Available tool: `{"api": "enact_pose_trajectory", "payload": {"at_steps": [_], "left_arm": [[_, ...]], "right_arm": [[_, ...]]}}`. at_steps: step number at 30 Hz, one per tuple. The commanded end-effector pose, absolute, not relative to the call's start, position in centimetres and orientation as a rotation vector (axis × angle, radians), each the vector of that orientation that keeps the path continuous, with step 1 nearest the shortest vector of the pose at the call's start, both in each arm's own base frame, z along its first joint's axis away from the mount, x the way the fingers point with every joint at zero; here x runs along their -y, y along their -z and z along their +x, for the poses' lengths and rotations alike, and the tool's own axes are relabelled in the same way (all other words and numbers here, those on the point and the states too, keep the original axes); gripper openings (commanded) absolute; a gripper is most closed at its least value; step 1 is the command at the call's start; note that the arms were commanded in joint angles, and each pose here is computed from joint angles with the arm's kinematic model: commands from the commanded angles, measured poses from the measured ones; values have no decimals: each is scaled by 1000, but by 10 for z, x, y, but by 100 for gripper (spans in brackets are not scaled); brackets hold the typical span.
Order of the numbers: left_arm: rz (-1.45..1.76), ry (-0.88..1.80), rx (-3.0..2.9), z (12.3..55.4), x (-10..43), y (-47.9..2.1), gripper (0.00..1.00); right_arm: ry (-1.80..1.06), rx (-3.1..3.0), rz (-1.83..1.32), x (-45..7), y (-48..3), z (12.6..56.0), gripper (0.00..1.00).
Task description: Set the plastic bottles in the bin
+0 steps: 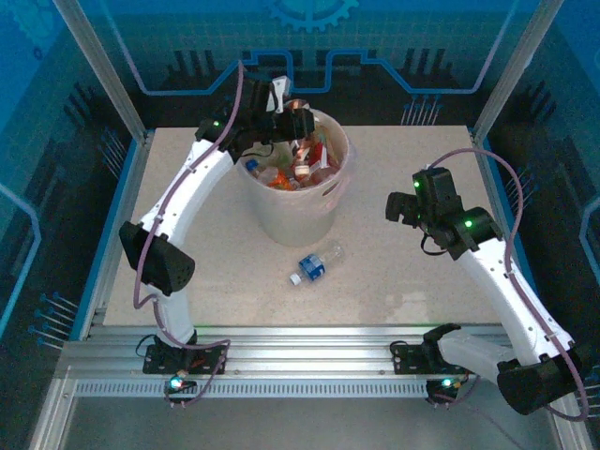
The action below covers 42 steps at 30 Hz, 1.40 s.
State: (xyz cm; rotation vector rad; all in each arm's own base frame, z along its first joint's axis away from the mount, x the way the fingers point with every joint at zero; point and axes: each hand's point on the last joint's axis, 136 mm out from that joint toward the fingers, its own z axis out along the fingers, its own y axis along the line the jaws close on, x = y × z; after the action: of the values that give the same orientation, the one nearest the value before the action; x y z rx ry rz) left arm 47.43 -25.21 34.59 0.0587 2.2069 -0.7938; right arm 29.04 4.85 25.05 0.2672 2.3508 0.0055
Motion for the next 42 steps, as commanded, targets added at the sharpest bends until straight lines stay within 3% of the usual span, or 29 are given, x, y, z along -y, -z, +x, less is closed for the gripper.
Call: {"api": "enact_pose_trajectory", "payload": {"at_steps": [1,6,13,22,26,36,42], "left_arm": [[59,732,-2213,462,243,-348,55],[46,716,-2233,458,241,-339,61],[37,698,-2230,455,237,-341,84],[26,603,-2175,451,222,-359,87],[14,518,-2150,450,211,-363,82],[29,471,-2184,440,211,-347,47],[0,448,-2229,430,204,-322,46]], "right_arm": [[0,-2344,305,-44,-248,292,100],[-4,-2343,304,-44,-248,292,100],[-7,-2343,303,-44,-248,291,100],[-13,-2342,302,-45,-248,292,100],[-21,-2347,300,-47,-247,292,100],[-26,-2351,301,-48,-246,294,100],[-28,-2353,302,-48,-246,293,100]]}}
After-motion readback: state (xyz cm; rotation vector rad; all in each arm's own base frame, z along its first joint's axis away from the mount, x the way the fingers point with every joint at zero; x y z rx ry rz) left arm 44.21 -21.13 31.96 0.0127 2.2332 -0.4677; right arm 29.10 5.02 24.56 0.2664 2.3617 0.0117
